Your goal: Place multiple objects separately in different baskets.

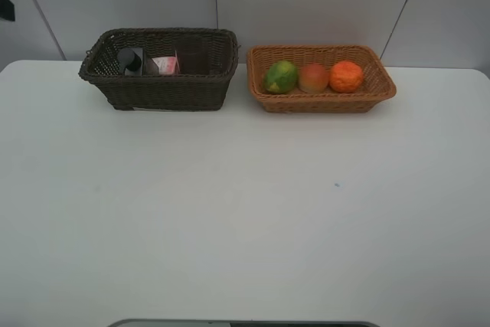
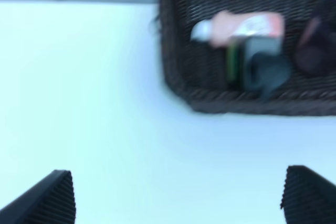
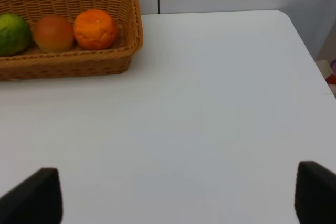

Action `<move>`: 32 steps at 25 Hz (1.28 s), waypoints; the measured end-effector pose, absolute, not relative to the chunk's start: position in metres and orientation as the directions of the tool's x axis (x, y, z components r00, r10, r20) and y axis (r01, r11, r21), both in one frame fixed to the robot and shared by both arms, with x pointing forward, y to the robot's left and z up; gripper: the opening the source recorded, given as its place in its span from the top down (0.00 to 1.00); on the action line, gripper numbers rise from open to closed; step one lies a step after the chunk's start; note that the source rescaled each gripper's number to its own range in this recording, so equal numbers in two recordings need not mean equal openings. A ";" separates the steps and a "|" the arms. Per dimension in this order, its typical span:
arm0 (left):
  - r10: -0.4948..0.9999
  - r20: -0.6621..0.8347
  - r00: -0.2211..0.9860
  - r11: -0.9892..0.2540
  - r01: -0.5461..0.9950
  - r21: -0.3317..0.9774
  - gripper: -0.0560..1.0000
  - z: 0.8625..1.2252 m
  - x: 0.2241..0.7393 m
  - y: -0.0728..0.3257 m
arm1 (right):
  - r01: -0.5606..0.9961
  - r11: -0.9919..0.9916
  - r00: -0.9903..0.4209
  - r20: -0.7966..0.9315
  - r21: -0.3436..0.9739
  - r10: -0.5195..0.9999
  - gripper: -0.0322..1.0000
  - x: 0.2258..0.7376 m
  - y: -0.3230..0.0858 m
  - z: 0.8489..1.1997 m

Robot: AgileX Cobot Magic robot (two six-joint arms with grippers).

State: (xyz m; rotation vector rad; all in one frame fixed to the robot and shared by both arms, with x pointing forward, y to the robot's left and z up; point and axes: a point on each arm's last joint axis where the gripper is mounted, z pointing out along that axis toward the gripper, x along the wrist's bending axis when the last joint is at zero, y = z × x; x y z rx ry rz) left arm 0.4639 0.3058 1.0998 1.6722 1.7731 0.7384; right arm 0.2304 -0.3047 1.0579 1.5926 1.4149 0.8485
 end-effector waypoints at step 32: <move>0.999 -0.036 0.019 0.017 0.601 0.799 0.00 1.058 0.245 0.298 | 0.434 -0.029 0.140 -0.036 0.900 0.989 0.11 0.230 -0.305 1.058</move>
